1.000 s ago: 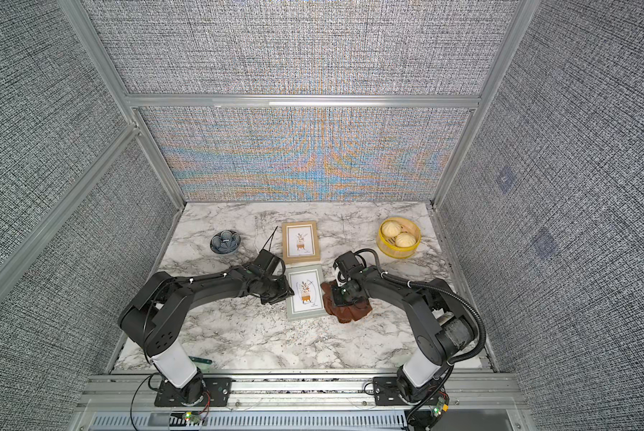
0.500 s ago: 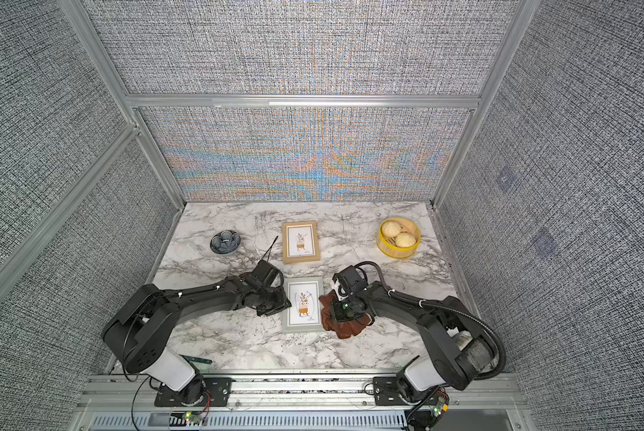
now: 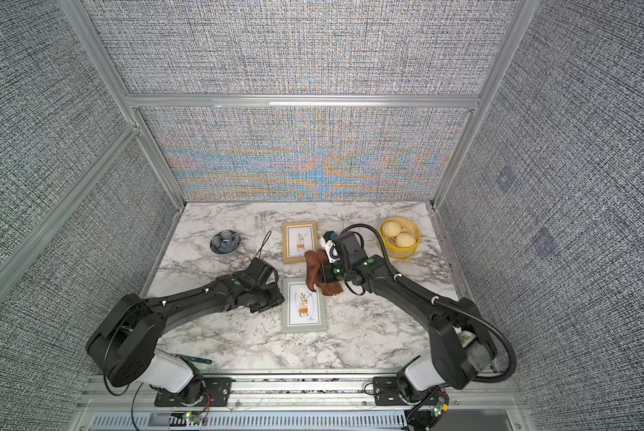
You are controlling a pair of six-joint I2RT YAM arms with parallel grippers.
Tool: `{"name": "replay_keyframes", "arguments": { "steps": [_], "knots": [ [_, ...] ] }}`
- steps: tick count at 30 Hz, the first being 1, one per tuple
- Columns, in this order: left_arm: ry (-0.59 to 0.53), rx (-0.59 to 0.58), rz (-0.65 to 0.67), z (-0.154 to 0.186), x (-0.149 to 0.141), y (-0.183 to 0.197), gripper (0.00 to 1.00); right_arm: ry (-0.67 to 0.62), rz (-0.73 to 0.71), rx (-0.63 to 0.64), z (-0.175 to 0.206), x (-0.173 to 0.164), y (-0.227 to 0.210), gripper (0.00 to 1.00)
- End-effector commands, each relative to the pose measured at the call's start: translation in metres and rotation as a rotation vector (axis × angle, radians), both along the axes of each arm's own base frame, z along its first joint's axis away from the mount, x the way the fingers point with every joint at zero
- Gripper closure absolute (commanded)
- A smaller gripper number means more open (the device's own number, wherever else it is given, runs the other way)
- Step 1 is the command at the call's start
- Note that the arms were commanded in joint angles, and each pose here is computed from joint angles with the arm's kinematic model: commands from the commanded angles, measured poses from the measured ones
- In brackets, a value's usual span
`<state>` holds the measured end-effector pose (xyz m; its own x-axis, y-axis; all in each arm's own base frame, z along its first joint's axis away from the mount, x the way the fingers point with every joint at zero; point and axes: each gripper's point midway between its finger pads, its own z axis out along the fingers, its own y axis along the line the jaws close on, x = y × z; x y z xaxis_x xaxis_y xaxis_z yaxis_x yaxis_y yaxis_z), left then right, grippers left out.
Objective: Wipe the picture frame with a cloth
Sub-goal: Wipe the dirt from the picture frame.
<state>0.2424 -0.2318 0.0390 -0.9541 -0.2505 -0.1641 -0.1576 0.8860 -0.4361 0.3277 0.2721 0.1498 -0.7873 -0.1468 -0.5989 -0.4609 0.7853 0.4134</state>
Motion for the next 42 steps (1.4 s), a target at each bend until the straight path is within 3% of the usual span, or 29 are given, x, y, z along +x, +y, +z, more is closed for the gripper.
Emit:
{"name": "replay_keyframes", "arguments": {
  "steps": [1,9,13,23,32,42],
  "knots": [
    [-0.058,-0.037,0.071,0.005,0.007,0.004,0.62,-0.036,0.114,0.208,0.033,0.016,0.056,1.00],
    [-0.149,-0.099,0.168,0.021,0.000,0.024,0.59,0.053,0.179,0.331,0.021,0.032,0.133,1.00],
    [-0.170,-0.142,0.145,0.025,0.002,0.016,0.55,0.122,0.177,0.352,-0.001,0.033,0.150,1.00],
    [-0.147,-0.270,0.077,0.007,0.010,-0.024,0.60,0.170,0.105,0.227,-0.066,0.035,0.127,1.00],
    [-0.065,-0.153,0.124,-0.024,0.001,-0.006,0.72,0.177,0.092,0.093,-0.107,0.032,0.107,1.00],
    [-0.008,-0.088,0.156,-0.037,-0.008,0.007,0.79,0.171,0.105,-0.014,-0.131,0.023,0.088,1.00]
  ]
}}
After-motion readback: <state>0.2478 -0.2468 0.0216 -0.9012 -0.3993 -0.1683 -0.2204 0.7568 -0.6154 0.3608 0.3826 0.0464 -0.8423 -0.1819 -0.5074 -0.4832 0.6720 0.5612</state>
